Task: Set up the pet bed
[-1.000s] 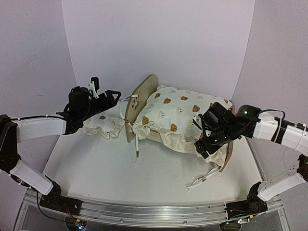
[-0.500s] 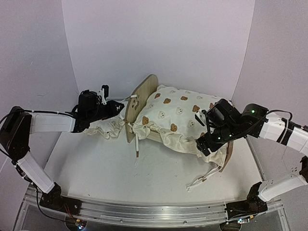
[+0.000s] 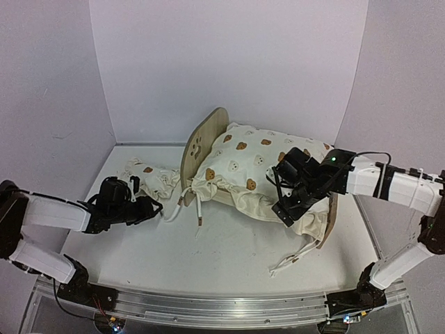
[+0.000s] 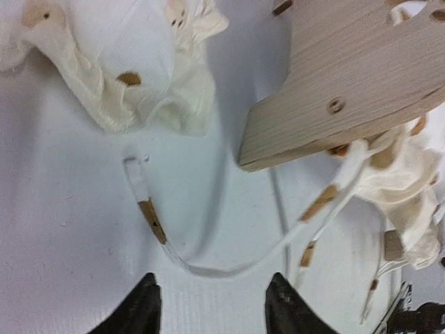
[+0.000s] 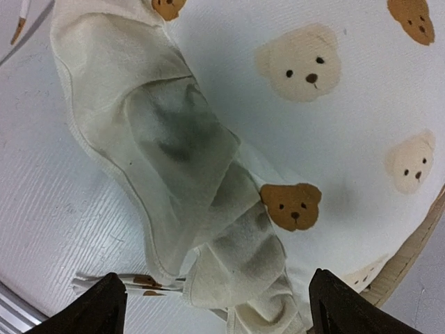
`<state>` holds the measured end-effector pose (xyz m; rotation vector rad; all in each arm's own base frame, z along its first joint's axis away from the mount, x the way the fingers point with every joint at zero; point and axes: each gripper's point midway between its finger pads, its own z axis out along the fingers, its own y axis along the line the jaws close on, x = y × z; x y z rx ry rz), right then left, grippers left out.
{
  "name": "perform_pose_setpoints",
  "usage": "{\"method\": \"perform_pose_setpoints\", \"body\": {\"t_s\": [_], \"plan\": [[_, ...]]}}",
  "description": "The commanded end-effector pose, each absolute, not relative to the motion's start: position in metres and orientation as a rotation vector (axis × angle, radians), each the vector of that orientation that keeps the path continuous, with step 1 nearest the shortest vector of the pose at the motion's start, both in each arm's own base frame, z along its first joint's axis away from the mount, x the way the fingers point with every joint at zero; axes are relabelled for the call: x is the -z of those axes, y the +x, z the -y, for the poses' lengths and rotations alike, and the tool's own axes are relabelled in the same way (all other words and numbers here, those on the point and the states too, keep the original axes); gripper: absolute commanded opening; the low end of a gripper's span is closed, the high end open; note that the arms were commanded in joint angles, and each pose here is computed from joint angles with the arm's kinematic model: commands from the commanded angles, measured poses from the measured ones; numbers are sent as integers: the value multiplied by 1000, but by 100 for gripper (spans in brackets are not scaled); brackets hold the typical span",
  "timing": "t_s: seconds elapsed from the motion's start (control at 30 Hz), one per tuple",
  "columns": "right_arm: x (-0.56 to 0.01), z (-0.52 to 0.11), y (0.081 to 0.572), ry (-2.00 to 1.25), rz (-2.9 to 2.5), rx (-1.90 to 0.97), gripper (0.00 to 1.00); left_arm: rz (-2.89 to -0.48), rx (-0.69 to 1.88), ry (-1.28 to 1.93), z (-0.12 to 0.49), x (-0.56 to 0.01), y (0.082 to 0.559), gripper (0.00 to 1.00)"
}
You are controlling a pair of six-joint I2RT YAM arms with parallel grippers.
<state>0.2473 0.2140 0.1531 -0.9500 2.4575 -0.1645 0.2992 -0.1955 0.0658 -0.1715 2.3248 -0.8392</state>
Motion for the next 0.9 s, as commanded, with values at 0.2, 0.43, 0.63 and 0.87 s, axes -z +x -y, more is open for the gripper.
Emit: {"method": "perform_pose_setpoints", "body": {"t_s": [0.2,0.43,0.63,0.87], "plan": [[-130,-221,260,-965,-2464,315,70,-1905,1088,232,268,-218,246,71],[-129,-250,285,-852,-2393,272,34,-1644,1190,594,346,-248,184,70],[-151,-293,313,-803,-2309,143,0,-1556,1177,902,420,-210,146,67],[-198,-343,311,-791,-2264,-374,0,-1400,1166,1093,497,-186,139,66]]}}
